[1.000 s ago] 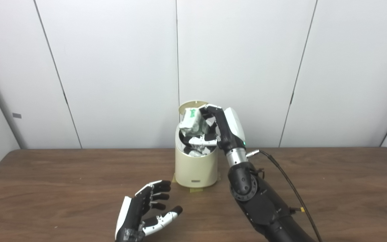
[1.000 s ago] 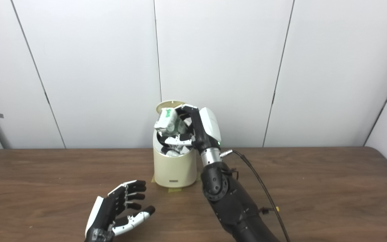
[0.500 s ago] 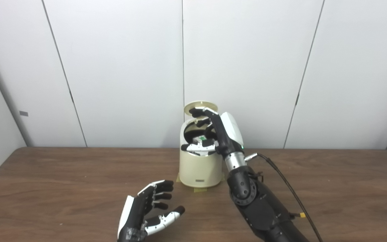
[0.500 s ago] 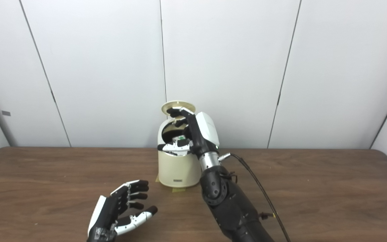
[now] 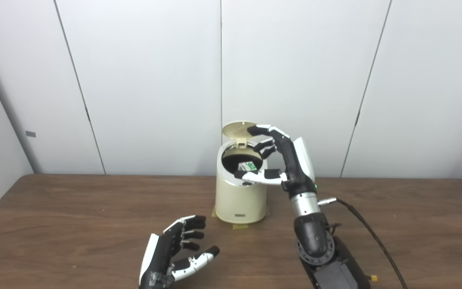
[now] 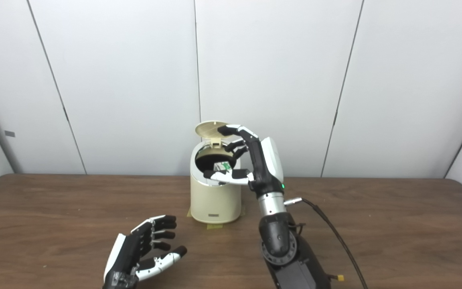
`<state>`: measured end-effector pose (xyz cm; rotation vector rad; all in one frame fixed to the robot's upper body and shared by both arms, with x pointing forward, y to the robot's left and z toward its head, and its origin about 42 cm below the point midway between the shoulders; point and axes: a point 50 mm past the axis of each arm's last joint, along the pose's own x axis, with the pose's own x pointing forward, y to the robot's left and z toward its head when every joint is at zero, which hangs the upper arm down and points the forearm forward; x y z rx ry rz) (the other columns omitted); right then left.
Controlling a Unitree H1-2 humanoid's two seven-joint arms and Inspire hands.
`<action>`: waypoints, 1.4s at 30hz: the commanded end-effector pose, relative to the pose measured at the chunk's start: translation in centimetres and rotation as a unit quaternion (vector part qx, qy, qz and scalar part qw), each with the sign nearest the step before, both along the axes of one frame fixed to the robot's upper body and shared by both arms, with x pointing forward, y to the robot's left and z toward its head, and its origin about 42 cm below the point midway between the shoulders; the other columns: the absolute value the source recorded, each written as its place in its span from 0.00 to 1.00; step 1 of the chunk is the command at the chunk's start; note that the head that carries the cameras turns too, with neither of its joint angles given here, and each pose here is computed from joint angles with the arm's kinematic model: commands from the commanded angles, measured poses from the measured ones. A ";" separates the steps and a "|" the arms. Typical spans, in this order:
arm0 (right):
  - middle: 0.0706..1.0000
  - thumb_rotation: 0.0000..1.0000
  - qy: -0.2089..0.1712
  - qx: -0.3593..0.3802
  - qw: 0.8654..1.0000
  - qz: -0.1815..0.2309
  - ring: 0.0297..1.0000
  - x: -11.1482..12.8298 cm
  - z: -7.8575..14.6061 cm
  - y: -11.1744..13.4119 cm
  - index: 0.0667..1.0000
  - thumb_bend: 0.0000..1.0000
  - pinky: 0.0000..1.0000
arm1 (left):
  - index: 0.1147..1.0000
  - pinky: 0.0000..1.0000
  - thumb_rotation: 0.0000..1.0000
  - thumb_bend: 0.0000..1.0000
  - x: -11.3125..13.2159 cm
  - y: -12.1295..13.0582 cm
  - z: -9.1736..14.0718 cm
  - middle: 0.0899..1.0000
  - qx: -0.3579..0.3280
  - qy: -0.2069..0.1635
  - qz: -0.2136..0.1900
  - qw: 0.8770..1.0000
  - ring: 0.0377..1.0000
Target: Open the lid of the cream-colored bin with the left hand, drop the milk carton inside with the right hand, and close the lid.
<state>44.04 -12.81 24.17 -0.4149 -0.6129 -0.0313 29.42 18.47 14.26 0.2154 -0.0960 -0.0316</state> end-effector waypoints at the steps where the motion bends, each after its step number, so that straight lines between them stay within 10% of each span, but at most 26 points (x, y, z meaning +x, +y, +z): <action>1: 0.65 0.09 -0.046 0.018 0.999 0.015 0.48 -0.3 2.9 -0.7 0.63 0.79 0.32 | 0.68 0.60 0.03 0.65 0.9 -0.3 1.5 0.71 -0.005 -0.033 -0.007 0.999 0.68; 12: 0.57 0.10 -0.025 0.082 0.996 0.013 0.36 -5.4 1.9 -6.4 0.59 0.77 0.27 | 0.68 0.61 0.04 0.65 1.1 0.1 1.3 0.70 0.010 -0.035 -0.006 0.999 0.69; 19: 0.83 0.29 0.109 0.083 0.988 0.071 0.74 -9.6 -1.0 -10.2 0.81 0.79 0.58 | 0.70 0.62 0.07 0.66 1.2 0.5 1.6 0.72 0.001 -0.045 -0.005 0.999 0.71; 28: 0.91 0.35 0.134 0.111 0.980 0.100 0.80 -12.4 -4.2 -11.3 0.90 0.85 0.69 | 0.77 0.65 0.16 0.69 1.0 1.4 2.7 0.77 0.007 -0.059 -0.024 0.998 0.75; 42: 0.88 0.29 0.130 0.124 0.979 0.099 0.79 -12.6 -5.6 -11.0 0.88 0.86 0.68 | 0.94 0.67 0.27 0.87 8.4 3.0 13.4 0.91 0.116 -0.167 -0.060 0.977 0.86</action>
